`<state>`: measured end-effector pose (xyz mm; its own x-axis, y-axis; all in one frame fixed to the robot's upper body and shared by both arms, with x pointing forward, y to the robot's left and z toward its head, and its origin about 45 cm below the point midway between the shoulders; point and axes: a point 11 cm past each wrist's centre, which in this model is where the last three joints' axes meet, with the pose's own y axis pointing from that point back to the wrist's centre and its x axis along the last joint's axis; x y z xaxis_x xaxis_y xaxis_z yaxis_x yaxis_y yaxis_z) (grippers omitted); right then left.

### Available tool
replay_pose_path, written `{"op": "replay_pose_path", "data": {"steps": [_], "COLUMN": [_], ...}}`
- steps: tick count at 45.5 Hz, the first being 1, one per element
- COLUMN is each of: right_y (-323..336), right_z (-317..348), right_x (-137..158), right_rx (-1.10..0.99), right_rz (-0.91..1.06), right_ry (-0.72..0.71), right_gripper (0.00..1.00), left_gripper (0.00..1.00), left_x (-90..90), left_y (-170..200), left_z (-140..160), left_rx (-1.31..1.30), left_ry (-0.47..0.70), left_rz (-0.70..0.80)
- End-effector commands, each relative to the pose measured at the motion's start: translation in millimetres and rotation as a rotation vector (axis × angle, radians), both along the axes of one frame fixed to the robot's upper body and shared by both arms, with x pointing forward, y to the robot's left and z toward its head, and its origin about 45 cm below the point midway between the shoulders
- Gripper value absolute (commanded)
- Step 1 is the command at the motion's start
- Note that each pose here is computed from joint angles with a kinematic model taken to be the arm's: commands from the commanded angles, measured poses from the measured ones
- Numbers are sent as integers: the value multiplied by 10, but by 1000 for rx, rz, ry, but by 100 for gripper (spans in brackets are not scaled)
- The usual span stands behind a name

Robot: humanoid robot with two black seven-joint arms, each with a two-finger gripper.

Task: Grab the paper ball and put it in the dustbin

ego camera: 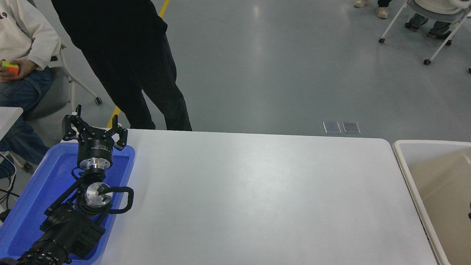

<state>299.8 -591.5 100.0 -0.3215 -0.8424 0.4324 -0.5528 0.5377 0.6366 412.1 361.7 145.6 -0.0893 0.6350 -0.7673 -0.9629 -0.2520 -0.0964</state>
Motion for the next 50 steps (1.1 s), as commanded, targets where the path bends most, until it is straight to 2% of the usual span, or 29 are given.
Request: {"op": "replay_pose_path", "data": {"steps": [1, 9, 21, 31, 50], "right_y": [104, 339, 1088, 1738, 2398], "right_z": [444, 944, 1043, 1383, 1124], "right_x": [452, 931, 1245, 1637, 1735], "right_rx": [19, 55, 224, 485, 731], "right_rz": [76, 154, 315, 312, 258], "right_ry": [-100, -225, -292, -531, -623], "right_gripper": [100, 100, 100, 100, 100], "left_gripper": [99, 99, 99, 99, 99], "left_x": [-1, 1, -1, 1, 1], "left_y": [1, -2, 1, -2, -2], "left_z": [-1, 3, -1, 3, 3], "left_rx": [0, -1, 0, -1, -1], "left_ry": [0, -2, 0, -2, -2], "left_rz": [0, -1, 0, -1, -1]}}
